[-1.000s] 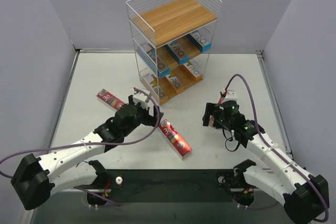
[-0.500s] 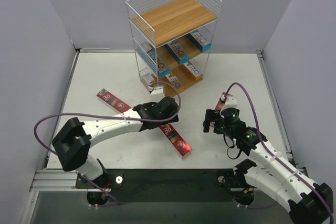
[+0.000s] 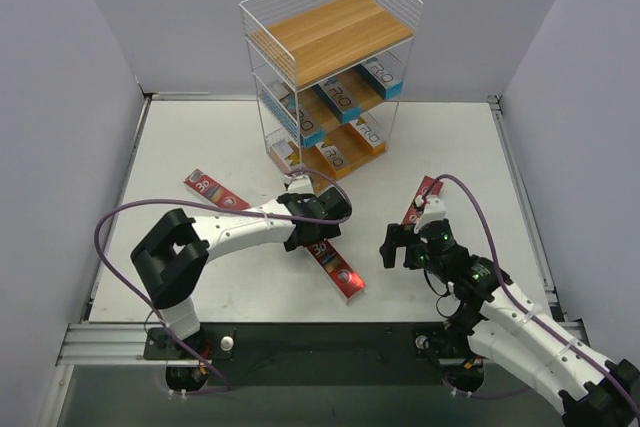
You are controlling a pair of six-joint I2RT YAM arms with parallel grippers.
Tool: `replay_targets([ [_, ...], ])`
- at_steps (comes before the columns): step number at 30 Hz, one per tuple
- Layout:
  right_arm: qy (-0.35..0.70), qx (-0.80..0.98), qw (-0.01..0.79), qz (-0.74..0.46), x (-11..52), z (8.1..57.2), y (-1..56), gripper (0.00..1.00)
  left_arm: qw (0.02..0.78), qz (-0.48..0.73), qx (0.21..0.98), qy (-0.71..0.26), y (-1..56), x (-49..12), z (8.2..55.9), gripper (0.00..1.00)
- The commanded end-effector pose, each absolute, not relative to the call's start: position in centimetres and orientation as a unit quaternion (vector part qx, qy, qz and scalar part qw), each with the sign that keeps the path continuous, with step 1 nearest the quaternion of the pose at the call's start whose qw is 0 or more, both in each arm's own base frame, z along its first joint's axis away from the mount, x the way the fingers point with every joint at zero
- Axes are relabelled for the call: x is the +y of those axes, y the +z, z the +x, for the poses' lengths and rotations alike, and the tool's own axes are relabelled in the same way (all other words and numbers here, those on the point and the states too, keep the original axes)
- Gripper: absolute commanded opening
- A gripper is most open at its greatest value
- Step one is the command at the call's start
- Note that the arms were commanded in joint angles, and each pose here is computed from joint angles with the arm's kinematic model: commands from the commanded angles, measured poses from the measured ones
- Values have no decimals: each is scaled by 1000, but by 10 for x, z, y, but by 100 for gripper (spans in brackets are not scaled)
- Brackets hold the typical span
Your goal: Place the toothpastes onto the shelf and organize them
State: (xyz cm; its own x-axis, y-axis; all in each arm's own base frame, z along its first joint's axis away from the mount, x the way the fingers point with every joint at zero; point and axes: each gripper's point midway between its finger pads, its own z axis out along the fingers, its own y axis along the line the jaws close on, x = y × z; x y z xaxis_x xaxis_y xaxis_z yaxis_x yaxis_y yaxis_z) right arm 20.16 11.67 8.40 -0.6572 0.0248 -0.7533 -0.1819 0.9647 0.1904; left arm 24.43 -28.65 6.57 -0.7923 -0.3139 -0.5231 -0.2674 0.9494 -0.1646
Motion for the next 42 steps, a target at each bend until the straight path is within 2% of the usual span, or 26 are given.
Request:
replay_targets([
  [1,176,888,414,-96,144,187,88,99,288,-205,935,-42,75,-282,247,93],
  [9,205,860,399,-244,193,148,79,99,334,-229,912,-65,107,-255,259,93],
  [15,194,858,372,-295,219,139,55,99,371,-244,893,-66,132,-227,272,93],
  [22,155,857,366,-328,235,139,33,95,369,-270,887,-56,129,-191,277,93],
  [28,131,851,363,-357,237,140,24,80,370,-285,883,-52,126,-172,280,93],
  [32,127,846,365,-369,238,141,27,59,373,-293,879,-52,127,-162,285,93],
  [37,125,834,385,-376,235,145,56,31,384,-293,874,-51,131,-151,295,93],
  [40,115,832,402,-364,227,152,88,24,396,-290,870,-50,135,-142,303,94],
  [42,105,829,412,-362,216,156,109,23,404,-289,866,-49,138,-137,307,94],
])
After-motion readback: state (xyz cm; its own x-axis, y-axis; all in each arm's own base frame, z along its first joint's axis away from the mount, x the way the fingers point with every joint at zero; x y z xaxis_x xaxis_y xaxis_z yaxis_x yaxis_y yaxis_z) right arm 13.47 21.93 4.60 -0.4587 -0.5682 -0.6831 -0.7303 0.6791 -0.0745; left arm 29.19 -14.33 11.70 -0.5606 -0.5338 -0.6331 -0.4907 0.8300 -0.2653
